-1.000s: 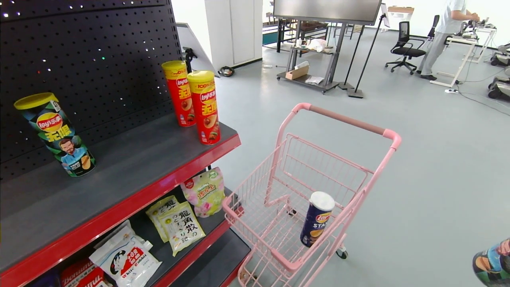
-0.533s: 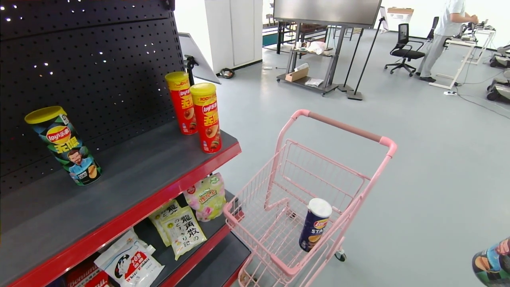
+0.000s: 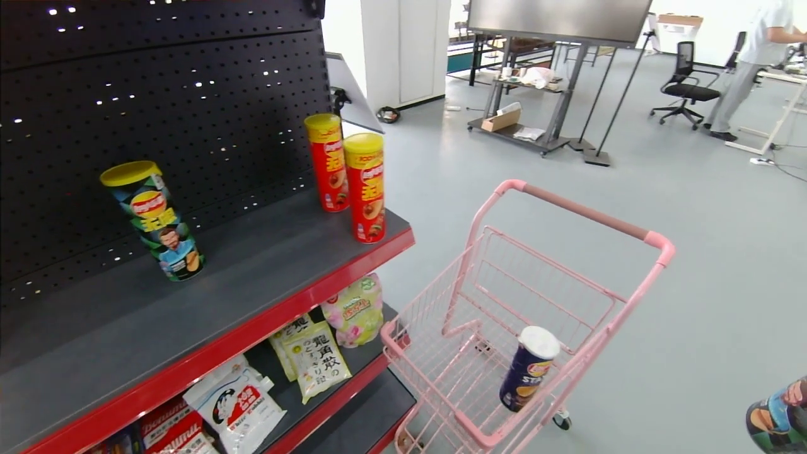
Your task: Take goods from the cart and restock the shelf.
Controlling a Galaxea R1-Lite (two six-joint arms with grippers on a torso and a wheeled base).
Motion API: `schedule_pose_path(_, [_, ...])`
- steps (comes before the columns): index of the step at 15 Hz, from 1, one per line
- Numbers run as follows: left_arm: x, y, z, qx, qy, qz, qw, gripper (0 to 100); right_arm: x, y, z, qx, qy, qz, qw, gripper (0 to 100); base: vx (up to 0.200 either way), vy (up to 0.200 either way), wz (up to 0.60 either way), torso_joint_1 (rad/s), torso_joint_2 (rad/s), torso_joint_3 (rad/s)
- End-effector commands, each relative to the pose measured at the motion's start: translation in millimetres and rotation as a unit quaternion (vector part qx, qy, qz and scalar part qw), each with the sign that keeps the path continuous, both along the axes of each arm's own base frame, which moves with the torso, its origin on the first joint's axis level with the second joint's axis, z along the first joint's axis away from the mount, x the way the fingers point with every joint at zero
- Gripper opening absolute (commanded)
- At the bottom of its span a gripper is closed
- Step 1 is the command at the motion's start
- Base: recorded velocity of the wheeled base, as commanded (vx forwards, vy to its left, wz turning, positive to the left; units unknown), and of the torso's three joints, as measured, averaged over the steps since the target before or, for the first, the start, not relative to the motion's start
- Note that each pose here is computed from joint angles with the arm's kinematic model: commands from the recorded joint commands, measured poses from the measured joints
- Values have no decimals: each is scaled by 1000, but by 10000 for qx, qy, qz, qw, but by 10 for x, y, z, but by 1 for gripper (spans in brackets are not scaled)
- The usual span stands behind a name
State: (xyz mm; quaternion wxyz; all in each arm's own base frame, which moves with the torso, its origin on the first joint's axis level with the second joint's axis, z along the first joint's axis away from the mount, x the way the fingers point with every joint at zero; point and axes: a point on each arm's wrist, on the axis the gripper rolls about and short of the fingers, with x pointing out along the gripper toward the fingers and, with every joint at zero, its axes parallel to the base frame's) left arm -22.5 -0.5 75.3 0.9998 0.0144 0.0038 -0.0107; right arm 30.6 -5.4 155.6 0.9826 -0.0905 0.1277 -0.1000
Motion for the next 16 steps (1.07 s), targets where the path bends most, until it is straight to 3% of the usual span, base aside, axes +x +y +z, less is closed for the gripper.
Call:
schedule_pose_path(1, [0, 0, 0, 1, -1, -1, 10000, 100, 7, 0, 3, -5, 11, 3, 10000, 0, 0, 0, 600, 17, 7, -2])
schedule_pose_path(11, [0, 0, 0, 1, -1, 7, 10000, 100, 3, 1, 4, -25, 0, 23, 10000, 0, 0, 0, 600, 1, 1, 2])
schedule_pose_path(16, [3, 0, 1, 16, 22, -9, 10000, 100, -257, 12, -42, -57, -704, 29, 9975, 0, 0, 0, 0, 0, 0, 0])
